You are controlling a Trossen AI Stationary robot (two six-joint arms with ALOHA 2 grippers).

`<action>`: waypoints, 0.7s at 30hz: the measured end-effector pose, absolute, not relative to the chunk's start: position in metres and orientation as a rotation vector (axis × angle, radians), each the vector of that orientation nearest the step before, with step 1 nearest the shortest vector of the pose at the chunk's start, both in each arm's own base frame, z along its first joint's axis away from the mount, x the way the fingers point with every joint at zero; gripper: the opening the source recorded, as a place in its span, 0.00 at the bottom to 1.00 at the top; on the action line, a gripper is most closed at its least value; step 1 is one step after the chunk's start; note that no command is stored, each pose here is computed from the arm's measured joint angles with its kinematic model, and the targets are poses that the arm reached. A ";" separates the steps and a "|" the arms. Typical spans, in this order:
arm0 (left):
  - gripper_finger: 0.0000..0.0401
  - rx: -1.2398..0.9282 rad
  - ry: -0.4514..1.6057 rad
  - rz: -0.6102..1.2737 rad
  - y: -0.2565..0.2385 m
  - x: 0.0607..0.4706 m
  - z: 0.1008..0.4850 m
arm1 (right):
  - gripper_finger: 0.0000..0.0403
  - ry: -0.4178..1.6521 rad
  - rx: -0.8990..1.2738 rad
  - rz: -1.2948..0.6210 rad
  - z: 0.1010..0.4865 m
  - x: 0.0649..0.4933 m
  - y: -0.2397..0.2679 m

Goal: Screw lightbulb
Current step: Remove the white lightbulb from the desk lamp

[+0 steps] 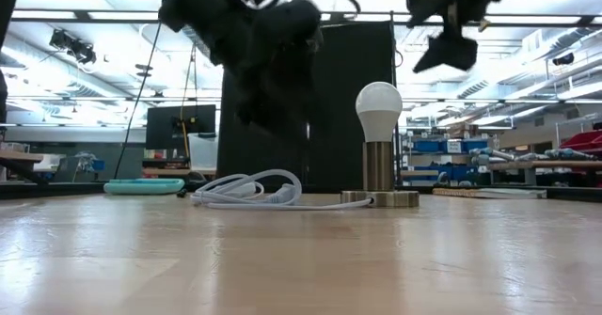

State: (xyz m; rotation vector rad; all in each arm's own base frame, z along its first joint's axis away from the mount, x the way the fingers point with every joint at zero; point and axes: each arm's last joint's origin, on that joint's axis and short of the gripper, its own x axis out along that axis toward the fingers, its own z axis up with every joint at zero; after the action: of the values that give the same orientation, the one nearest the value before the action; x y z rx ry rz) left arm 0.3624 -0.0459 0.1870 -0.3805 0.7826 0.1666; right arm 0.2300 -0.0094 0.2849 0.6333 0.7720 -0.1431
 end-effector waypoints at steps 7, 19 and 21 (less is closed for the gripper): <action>0.73 -0.360 0.658 0.125 -0.047 0.360 0.214 | 0.86 0.704 0.650 -0.288 0.318 0.240 -0.004; 0.73 -0.289 0.564 0.033 -0.073 0.354 0.233 | 0.86 0.593 0.807 -0.351 0.348 0.245 -0.002; 0.73 -0.277 0.566 0.021 -0.078 0.353 0.233 | 0.86 0.590 0.818 -0.347 0.349 0.246 0.001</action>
State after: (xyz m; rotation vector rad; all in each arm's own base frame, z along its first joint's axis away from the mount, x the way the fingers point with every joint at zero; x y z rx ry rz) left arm 0.3532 -0.0783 0.2328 -0.2766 0.5659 0.0213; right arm 0.2457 0.0014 0.3493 0.8185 0.5898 -0.3470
